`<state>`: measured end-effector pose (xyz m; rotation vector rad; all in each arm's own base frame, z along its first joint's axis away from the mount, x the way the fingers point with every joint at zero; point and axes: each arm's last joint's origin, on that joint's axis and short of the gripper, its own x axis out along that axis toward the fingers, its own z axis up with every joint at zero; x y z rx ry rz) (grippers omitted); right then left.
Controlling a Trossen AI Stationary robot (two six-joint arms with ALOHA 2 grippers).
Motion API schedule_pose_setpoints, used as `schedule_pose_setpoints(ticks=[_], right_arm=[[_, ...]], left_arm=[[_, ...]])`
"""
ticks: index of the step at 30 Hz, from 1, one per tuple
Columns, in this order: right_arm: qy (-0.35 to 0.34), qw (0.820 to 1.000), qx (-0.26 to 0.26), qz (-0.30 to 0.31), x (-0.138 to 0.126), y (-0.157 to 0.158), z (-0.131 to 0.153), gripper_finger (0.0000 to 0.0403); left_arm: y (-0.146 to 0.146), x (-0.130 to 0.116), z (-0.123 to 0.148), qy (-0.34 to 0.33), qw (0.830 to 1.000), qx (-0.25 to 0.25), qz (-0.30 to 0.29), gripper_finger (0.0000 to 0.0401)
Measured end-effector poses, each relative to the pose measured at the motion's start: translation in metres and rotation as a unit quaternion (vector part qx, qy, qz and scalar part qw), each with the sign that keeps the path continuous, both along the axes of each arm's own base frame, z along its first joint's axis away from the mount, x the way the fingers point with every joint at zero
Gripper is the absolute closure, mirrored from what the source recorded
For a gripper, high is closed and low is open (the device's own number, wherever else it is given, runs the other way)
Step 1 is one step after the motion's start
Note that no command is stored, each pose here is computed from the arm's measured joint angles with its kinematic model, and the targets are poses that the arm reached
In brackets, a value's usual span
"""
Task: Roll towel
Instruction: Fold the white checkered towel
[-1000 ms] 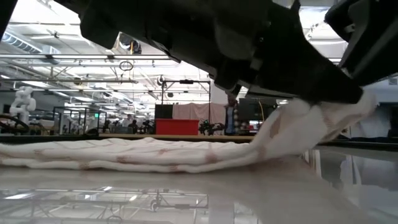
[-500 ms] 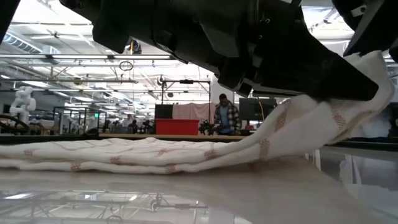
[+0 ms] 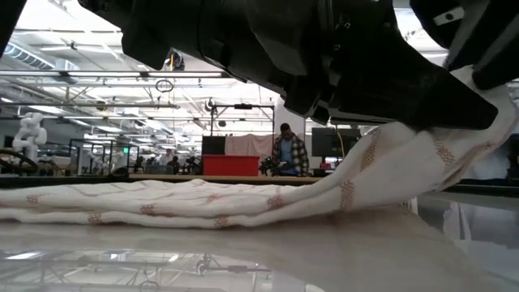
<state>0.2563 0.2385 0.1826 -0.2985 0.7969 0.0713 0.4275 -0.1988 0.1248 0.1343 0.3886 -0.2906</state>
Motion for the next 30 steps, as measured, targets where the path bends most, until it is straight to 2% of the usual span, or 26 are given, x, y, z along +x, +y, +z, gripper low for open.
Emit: schedule_pose_setpoints(ticks=[7,15,18,21,23,26,30], right_arm=[[0.020,0.999,0.022,0.013,0.003,-0.002,-0.001,0.0393],[0.011,1.000,0.009,0.003,0.003,-0.003,-0.001,0.0399],[0.013,1.000,0.002,-0.010,0.002,-0.005,-0.001,0.0400],[0.014,1.000,0.002,-0.023,0.000,-0.006,0.000,0.0401],[0.017,0.999,-0.005,-0.030,-0.004,-0.007,0.001,0.0401],[0.011,0.999,-0.011,-0.039,-0.011,-0.007,0.007,0.0402],[0.006,0.998,-0.005,-0.058,-0.022,-0.011,0.020,0.0402]], left_arm=[[0.000,0.000,0.000,0.001,1.000,0.002,-0.001,0.0390],[0.001,0.000,0.000,0.003,1.000,-0.011,0.012,0.0380],[-0.001,-0.001,0.003,0.012,1.000,-0.025,-0.004,0.0345],[-0.004,-0.006,0.011,0.028,0.999,-0.031,0.002,0.0289],[-0.005,-0.013,0.020,0.050,0.998,-0.019,0.031,0.0250],[-0.007,-0.031,0.035,0.097,0.993,0.029,0.063,0.0205],[-0.014,-0.060,0.050,0.180,0.980,0.050,0.070,0.0184]])
